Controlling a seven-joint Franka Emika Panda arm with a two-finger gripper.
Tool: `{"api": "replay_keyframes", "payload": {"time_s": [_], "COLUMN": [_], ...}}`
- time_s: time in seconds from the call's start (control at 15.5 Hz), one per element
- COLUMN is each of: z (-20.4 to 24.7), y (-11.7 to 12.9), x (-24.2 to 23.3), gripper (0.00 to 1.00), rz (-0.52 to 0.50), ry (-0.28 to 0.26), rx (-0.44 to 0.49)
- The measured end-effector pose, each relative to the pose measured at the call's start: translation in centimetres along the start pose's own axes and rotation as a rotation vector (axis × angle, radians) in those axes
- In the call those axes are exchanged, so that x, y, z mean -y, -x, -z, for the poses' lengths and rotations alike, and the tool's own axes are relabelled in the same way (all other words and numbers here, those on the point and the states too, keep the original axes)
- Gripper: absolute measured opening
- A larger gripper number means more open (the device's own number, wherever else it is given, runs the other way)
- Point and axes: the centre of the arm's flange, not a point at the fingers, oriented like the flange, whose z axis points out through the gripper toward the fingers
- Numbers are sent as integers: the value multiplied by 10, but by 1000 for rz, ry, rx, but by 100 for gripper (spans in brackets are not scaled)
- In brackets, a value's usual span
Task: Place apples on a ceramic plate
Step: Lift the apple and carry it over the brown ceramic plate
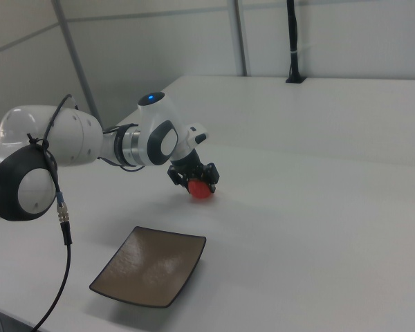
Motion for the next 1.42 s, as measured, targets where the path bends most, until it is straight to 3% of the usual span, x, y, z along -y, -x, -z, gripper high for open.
{"api": "replay_keyframes", "payload": {"time_s": [0.45, 0.71, 0.84, 1.1, 1.42], "z": [14, 84, 128, 239, 325], "y": [-6, -15, -11, 13, 73], "x": [-4, -16, -23, -35, -37], "gripper": [76, 76, 76, 76, 75], "rz": [-6, -21, -33, -61, -69], "ry": [3, 11, 10, -11, -59], "rx": [-24, -103, -86, -42, 59]}}
